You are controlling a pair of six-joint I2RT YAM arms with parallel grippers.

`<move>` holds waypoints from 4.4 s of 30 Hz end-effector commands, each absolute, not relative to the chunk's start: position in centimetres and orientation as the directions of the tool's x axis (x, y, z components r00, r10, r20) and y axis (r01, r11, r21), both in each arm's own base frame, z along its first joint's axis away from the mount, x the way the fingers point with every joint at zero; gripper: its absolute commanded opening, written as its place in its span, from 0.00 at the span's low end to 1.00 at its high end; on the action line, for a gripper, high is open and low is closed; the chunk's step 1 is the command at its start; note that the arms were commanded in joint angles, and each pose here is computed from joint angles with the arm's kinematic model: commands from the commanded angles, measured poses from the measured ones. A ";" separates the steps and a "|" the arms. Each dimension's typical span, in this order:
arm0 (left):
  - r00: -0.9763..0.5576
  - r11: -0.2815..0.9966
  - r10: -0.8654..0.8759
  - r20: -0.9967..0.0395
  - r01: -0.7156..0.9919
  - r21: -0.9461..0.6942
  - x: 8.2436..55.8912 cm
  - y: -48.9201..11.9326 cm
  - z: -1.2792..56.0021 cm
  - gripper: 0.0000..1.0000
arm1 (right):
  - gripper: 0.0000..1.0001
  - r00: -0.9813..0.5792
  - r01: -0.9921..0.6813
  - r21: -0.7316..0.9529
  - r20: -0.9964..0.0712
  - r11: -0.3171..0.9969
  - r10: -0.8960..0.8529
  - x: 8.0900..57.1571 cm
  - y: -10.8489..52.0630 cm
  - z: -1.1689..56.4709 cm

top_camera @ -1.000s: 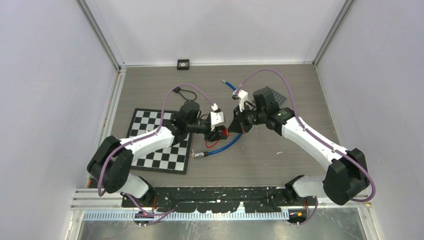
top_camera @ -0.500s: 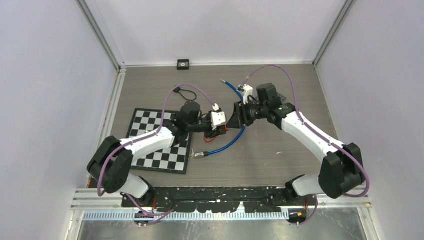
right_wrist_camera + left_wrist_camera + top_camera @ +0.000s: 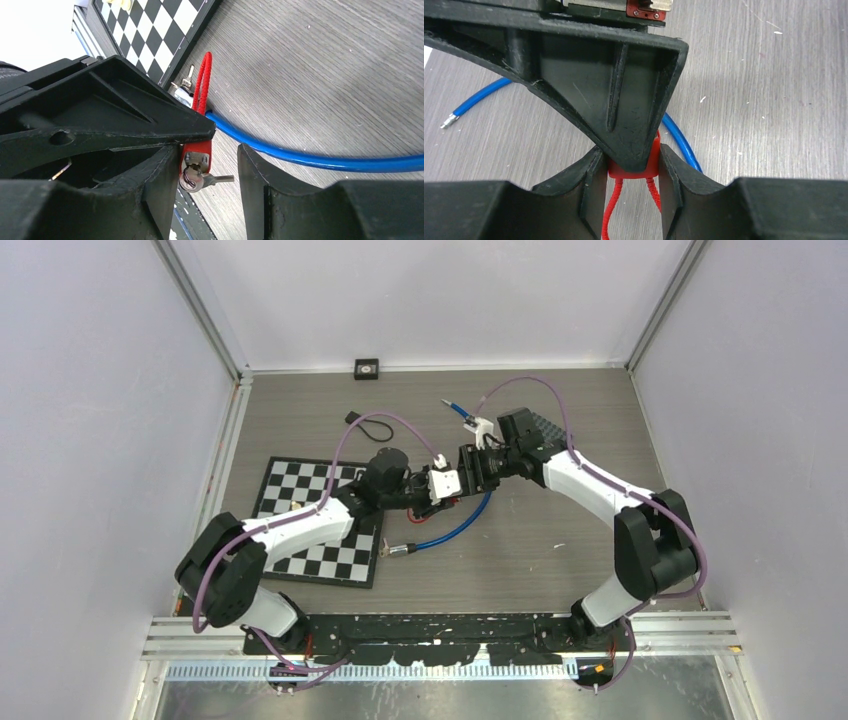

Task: Unlock with the key

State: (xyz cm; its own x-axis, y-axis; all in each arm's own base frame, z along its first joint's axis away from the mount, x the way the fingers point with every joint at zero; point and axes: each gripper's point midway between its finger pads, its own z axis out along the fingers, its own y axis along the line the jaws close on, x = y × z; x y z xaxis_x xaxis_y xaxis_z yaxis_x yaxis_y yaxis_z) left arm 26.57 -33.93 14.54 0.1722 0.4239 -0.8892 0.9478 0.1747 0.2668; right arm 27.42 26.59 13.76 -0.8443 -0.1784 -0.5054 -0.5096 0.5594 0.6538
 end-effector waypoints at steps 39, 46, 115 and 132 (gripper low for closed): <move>0.296 0.141 0.541 -0.787 0.891 0.432 30.3 -34.6 15.2 0.32 | 0.01 -0.807 -0.570 0.723 -0.583 0.390 -0.097 27.8 25.5 17.8; 0.290 0.131 0.538 -0.792 0.899 0.419 29.6 -34.3 15.0 0.00 | 0.01 -0.797 -0.559 0.707 -0.602 0.433 -0.046 29.1 24.1 17.8; 0.322 0.184 0.477 -0.818 0.874 0.451 29.9 -35.1 15.8 0.78 | 0.01 -0.807 -0.467 0.741 -0.580 0.482 0.110 32.0 20.7 17.3; 0.414 0.086 0.500 -0.760 0.850 0.520 31.1 -37.0 15.9 0.88 | 0.00 -0.848 -0.443 0.791 -0.523 0.421 0.091 31.4 21.7 16.7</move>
